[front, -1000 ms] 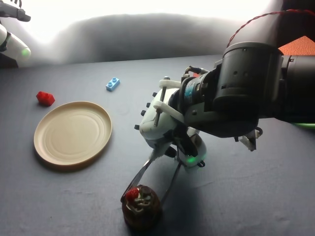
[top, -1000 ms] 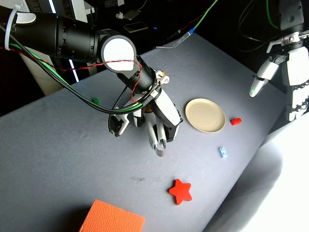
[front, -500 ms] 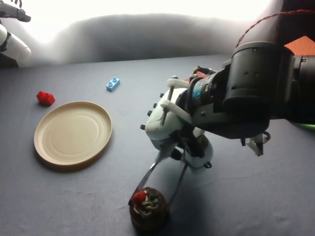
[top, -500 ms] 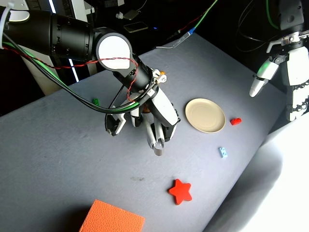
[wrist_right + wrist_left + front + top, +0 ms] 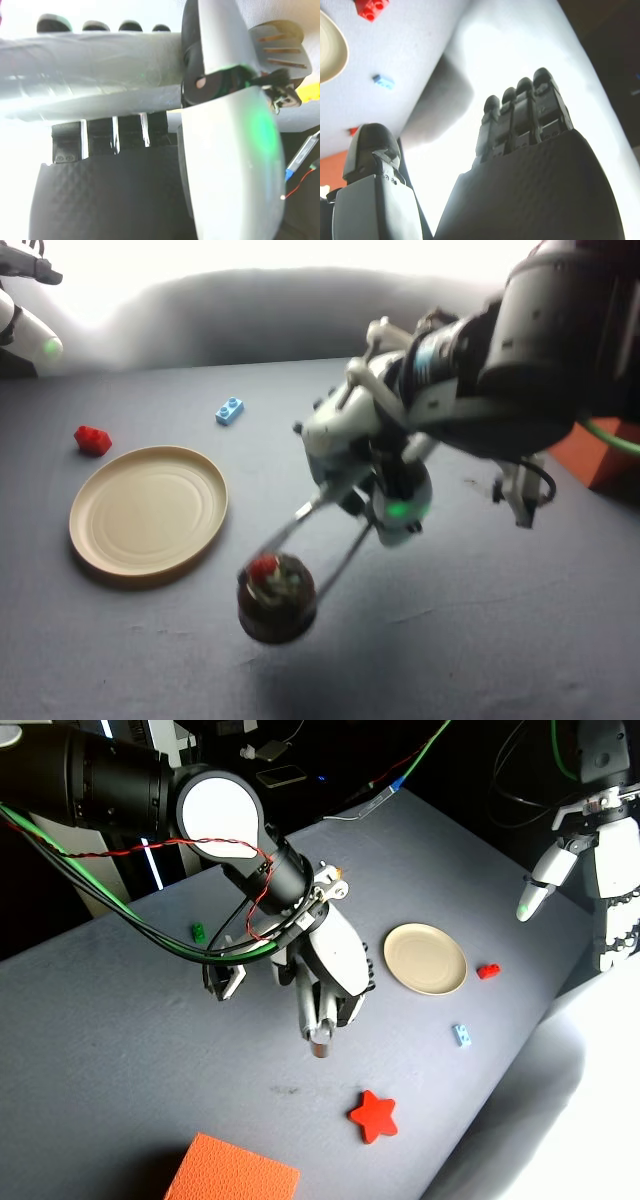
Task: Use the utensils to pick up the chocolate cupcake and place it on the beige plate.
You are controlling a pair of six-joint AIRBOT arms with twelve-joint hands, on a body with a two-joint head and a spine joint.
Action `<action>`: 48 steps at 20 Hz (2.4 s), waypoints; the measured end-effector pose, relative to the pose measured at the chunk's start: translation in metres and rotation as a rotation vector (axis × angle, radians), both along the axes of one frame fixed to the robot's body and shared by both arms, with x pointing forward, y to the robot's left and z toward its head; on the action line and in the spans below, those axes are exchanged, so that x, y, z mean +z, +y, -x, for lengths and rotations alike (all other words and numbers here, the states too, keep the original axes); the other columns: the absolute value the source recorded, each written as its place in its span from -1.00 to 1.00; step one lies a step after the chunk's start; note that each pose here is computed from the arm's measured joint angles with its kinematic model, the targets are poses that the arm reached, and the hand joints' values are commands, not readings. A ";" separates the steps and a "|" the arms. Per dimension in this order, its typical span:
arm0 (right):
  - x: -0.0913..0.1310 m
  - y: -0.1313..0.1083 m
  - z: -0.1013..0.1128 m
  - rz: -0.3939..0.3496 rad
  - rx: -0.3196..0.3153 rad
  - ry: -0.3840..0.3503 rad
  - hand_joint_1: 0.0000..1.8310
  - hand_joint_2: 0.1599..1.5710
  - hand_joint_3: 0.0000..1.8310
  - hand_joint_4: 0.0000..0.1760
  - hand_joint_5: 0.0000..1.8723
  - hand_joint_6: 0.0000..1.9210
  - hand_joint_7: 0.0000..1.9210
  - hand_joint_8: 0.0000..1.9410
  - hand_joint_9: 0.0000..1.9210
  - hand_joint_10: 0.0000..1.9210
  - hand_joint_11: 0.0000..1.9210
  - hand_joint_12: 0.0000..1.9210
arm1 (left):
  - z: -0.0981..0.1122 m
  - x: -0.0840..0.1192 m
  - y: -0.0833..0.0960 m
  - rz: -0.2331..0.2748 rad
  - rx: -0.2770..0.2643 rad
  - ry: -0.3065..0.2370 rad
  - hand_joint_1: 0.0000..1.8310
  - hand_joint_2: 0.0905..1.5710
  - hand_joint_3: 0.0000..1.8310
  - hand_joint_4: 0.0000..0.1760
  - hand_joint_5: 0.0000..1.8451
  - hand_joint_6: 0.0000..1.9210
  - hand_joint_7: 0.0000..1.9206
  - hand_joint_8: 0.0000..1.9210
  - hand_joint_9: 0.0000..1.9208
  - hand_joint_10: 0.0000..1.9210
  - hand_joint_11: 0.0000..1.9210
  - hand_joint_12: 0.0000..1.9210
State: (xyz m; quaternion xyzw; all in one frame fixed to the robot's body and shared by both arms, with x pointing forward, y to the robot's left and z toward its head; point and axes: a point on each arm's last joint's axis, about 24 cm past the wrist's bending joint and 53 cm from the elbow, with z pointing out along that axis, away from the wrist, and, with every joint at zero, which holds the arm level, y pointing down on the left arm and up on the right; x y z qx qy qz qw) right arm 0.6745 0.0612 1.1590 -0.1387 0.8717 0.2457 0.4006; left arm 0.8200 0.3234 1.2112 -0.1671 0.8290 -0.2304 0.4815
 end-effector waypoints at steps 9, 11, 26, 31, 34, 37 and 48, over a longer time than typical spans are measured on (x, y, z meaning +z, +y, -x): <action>0.032 0.014 -0.060 -0.044 -0.027 -0.119 0.47 0.46 -1.00 -1.00 -0.08 0.20 -0.23 0.28 -0.20 0.56 -0.23 0.59 | -0.002 0.000 -0.003 -0.004 -0.004 -0.001 -0.52 0.32 -0.99 -1.00 -0.89 -1.00 -0.98 -1.00 -0.97 -1.00 -1.00 -0.98; 0.034 0.025 -0.069 -0.054 -0.007 -0.157 0.47 0.47 -1.00 -1.00 -0.09 0.21 -0.23 0.28 -0.19 0.56 -0.21 0.60 | -0.002 0.000 -0.005 -0.008 -0.009 -0.001 -0.53 0.32 -1.00 -1.00 -0.89 -1.00 -0.97 -1.00 -0.96 -0.99 -0.99 -0.99; 0.032 0.061 -0.099 -0.068 0.011 -0.236 0.48 0.46 -1.00 -1.00 -0.14 0.30 -0.19 0.26 -0.18 0.51 -0.26 0.59 | -0.004 0.000 -0.008 -0.010 -0.013 -0.002 -0.49 0.30 -1.00 -1.00 -0.86 -0.99 -0.93 -0.99 -0.93 -0.99 -0.95 -0.97; 0.035 0.080 -0.104 -0.081 0.015 -0.251 0.48 0.45 -1.00 -1.00 -0.12 0.26 -0.17 0.24 -0.18 0.51 -0.24 0.60 | -0.005 0.000 -0.013 -0.008 -0.019 -0.002 -0.50 0.31 -1.00 -1.00 -0.89 -1.00 -0.98 -1.00 -0.97 -1.00 -1.00 -0.98; 0.037 0.091 -0.102 -0.095 0.025 -0.259 0.48 0.45 -1.00 -1.00 -0.12 0.24 -0.17 0.26 -0.17 0.50 -0.22 0.57 | -0.006 0.000 -0.014 -0.010 -0.021 -0.002 -0.48 0.30 -1.00 -1.00 -0.87 -0.99 -0.97 -0.99 -0.95 -0.99 -0.97 -0.96; 0.031 0.101 -0.098 -0.100 0.037 -0.250 0.47 0.47 -1.00 -1.00 -0.12 0.27 -0.19 0.27 -0.21 0.54 -0.27 0.65 | -0.006 0.000 -0.019 -0.008 -0.027 -0.001 -0.48 0.31 -1.00 -1.00 -0.88 -1.00 -0.97 -1.00 -0.96 -1.00 -0.99 -0.96; 0.008 0.096 -0.109 -0.113 -0.008 -0.215 0.48 0.46 -1.00 -1.00 -0.15 0.34 -0.19 0.25 -0.16 0.48 -0.25 0.60 | -0.007 0.000 -0.025 -0.010 -0.036 -0.002 -0.42 0.28 -1.00 -1.00 -0.84 -1.00 -0.92 -1.00 -0.93 -1.00 -1.00 -0.87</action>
